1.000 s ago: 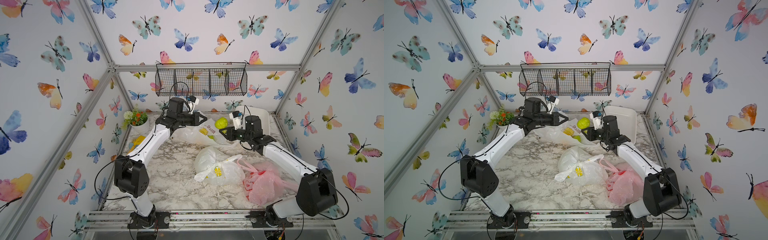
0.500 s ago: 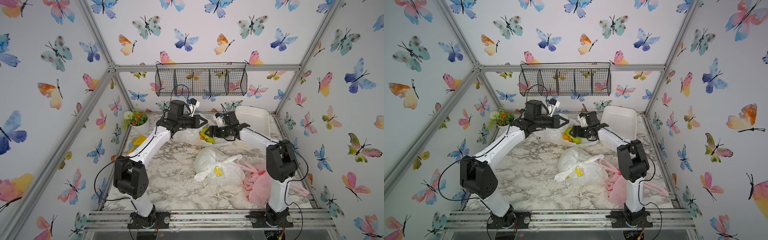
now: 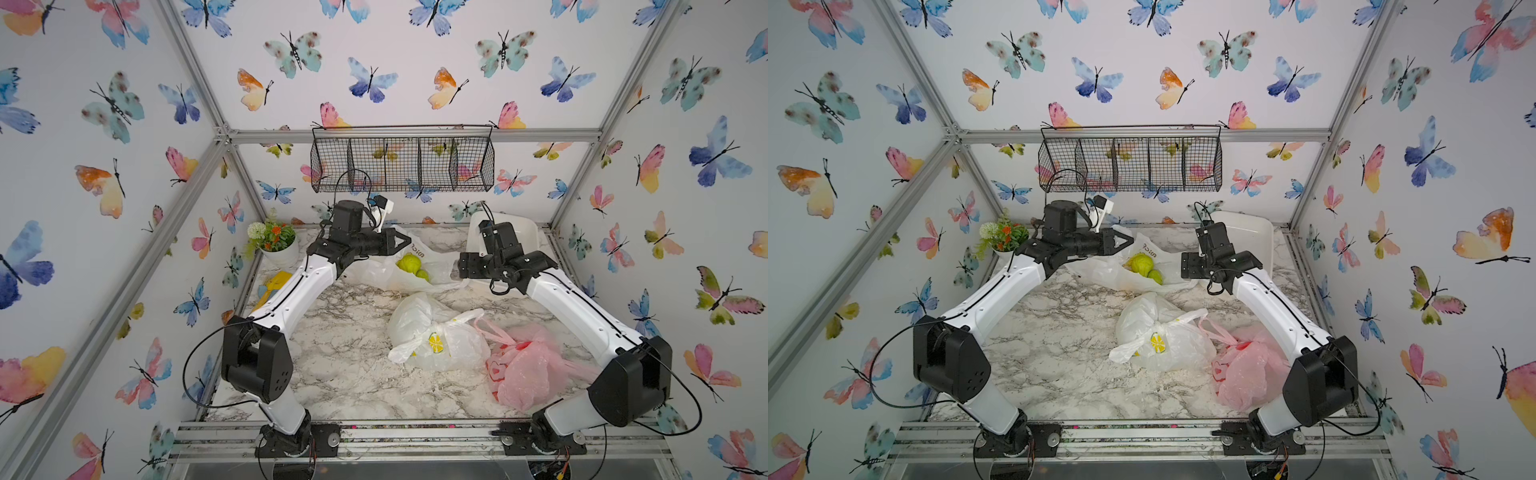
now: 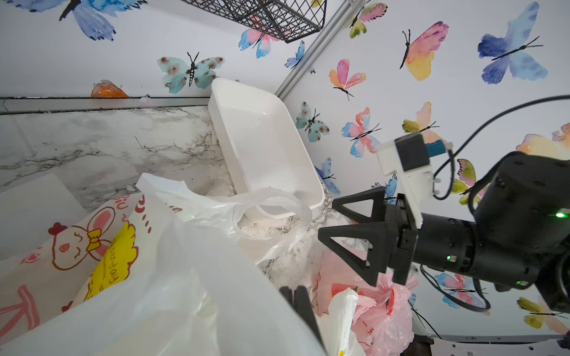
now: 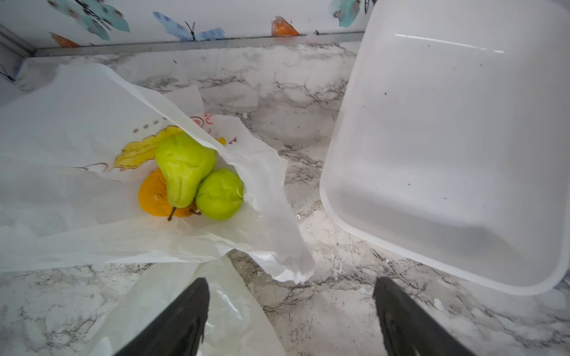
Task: Place the pears into plastic bags & tie knots
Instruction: Place the plastic bag at the center of the board, then tie the plastic bag at the center of the board.
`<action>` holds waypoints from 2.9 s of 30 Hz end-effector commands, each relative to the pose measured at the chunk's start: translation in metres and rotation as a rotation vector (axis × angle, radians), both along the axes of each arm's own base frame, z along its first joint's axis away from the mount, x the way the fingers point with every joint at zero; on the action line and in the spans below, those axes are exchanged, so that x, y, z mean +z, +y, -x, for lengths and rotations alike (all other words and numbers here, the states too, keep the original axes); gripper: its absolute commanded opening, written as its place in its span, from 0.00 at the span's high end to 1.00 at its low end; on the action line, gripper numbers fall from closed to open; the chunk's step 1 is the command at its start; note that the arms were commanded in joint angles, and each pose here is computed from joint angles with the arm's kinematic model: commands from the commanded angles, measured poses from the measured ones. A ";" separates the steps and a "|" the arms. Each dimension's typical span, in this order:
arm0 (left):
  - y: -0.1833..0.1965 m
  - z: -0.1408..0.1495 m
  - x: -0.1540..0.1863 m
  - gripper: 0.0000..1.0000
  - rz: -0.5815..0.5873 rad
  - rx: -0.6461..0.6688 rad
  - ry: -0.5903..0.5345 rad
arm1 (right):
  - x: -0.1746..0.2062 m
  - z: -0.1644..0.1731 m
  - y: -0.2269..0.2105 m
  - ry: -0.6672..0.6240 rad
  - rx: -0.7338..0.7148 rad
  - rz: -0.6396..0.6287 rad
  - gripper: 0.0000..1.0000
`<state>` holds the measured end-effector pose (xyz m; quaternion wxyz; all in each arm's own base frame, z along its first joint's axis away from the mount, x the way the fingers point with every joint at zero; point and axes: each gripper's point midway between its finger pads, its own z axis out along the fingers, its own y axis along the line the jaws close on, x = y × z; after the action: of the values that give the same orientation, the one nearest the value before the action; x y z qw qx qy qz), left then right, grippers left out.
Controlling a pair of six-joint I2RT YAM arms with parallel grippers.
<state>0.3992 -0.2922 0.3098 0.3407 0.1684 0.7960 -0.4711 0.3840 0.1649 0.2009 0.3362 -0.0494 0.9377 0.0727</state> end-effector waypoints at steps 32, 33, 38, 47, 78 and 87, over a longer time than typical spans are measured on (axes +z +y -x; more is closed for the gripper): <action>0.111 0.057 0.125 1.00 0.102 0.220 -0.127 | 0.230 -0.025 0.115 -0.300 0.487 -0.525 0.93; 0.103 0.057 0.112 1.00 0.093 0.200 -0.105 | 0.215 -0.025 0.114 -0.272 0.471 -0.511 0.90; 0.087 0.057 0.078 1.00 0.074 0.155 -0.044 | 0.158 -0.021 0.101 -0.191 0.432 -0.413 0.79; 0.087 0.050 0.093 0.94 0.037 0.152 -0.105 | 0.222 0.003 0.046 -0.442 0.331 0.079 0.39; 0.080 0.043 0.104 0.97 0.097 0.131 -0.121 | 0.109 0.007 0.271 -0.741 0.850 -0.083 0.05; 0.073 0.045 0.109 0.99 0.109 0.073 -0.162 | 0.089 0.021 0.279 -0.682 1.095 -0.221 0.52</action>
<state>0.3613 -0.2100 0.3977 0.4109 0.1149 0.7744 -0.4672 0.3905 0.4259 0.2953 0.5629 -0.4600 0.6387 0.2520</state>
